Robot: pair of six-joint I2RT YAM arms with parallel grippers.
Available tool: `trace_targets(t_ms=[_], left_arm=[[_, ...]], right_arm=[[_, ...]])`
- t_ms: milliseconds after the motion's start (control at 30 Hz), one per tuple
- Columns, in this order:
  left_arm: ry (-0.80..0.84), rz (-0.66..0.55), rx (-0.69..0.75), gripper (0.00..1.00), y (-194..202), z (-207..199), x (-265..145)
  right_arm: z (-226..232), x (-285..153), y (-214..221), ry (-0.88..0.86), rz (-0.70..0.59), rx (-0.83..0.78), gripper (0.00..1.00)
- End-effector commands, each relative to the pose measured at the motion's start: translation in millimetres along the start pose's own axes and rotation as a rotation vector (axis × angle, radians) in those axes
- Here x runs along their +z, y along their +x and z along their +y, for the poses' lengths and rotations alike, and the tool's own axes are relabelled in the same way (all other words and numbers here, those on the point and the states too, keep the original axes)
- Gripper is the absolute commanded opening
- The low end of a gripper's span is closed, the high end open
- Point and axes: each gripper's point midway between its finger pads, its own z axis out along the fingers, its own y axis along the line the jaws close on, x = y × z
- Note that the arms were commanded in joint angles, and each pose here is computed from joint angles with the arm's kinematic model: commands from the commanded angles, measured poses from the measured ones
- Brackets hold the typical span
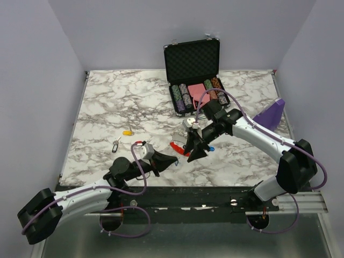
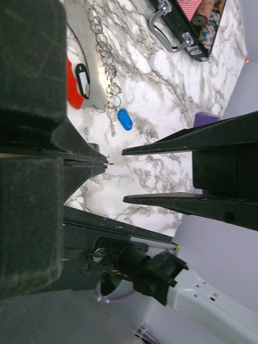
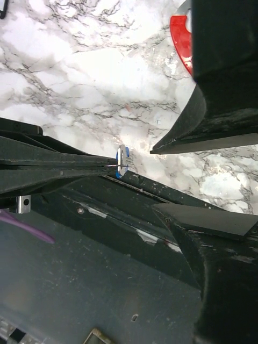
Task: Put the keys on the keyring
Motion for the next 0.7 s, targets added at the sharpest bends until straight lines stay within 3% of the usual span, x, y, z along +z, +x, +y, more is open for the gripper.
trace_targets(t_ms=[0, 300, 667], left_arm=[[0.000, -0.211, -0.050, 0.00, -41, -5, -4], [0.038, -0.237, -0.075, 0.00, -45, -9, 3], [0.038, -0.234, -0.097, 0.00, -40, -8, 6]], right_arm=[[3, 3, -28, -0.035, -0.102, -0.002, 0.50], [0, 8, -34, -0.053, -0.172, 0.060, 0.45], [0, 8, -35, -0.057, -0.180, 0.067, 0.31]])
